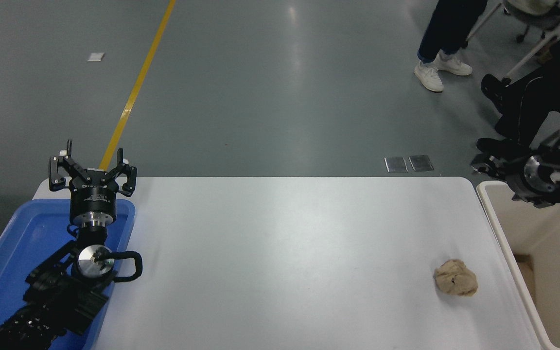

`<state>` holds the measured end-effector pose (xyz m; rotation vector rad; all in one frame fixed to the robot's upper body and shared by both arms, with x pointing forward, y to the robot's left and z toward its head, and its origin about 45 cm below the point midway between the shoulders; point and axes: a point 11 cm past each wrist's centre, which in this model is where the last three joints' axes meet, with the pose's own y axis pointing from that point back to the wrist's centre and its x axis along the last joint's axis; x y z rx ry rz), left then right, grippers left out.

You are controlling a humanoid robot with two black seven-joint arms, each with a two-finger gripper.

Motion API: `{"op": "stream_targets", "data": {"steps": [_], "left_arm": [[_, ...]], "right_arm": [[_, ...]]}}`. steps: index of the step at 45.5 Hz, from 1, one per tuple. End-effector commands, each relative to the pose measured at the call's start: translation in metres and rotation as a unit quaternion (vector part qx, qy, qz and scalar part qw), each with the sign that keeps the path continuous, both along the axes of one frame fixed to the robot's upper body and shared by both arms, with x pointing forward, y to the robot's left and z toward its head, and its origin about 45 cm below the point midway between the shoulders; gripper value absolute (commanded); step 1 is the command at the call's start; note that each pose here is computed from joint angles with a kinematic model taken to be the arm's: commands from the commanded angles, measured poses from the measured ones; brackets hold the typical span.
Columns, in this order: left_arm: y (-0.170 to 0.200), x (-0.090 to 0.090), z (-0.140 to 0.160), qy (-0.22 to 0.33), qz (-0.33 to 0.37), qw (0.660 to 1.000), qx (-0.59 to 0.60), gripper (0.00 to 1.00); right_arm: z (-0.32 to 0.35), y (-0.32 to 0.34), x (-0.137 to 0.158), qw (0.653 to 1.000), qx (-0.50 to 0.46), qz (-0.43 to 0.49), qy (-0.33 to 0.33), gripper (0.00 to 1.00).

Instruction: Pick up foil plate and place in dustbin

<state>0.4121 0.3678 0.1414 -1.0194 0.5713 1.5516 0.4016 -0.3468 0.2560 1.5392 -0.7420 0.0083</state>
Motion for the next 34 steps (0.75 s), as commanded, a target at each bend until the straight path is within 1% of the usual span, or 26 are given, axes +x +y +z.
{"op": "stream_targets", "data": {"steps": [1,4,8,14,21,28,34], "left_arm": [[0.001,0.000,0.000,0.000,0.000,1.000,0.000,0.99],[0.001,0.000,0.000,0.000,0.000,1.000,0.000,0.99],[0.001,0.000,0.000,0.000,0.000,1.000,0.000,0.99],[0.001,0.000,0.000,0.000,0.000,1.000,0.000,0.99],[0.001,0.000,0.000,0.000,0.000,1.000,0.000,0.99],[0.001,0.000,0.000,0.000,0.000,1.000,0.000,0.99],[0.001,0.000,0.000,0.000,0.000,1.000,0.000,0.99]], "right_arm": [[0.058,0.077,-0.059,0.992,-0.020,0.111,0.060,1.00],[0.067,0.089,-0.070,0.988,-0.018,0.132,0.081,1.00],[0.087,0.101,-0.075,0.982,-0.015,0.158,0.103,1.00],[0.121,0.122,-0.078,0.975,-0.004,0.195,0.109,1.00],[0.138,0.142,-0.103,0.948,0.026,0.247,0.199,1.00],[0.142,0.164,-0.104,0.940,0.035,0.280,0.192,1.00],[0.138,0.161,-0.105,0.939,0.016,0.277,0.201,1.00]]}}
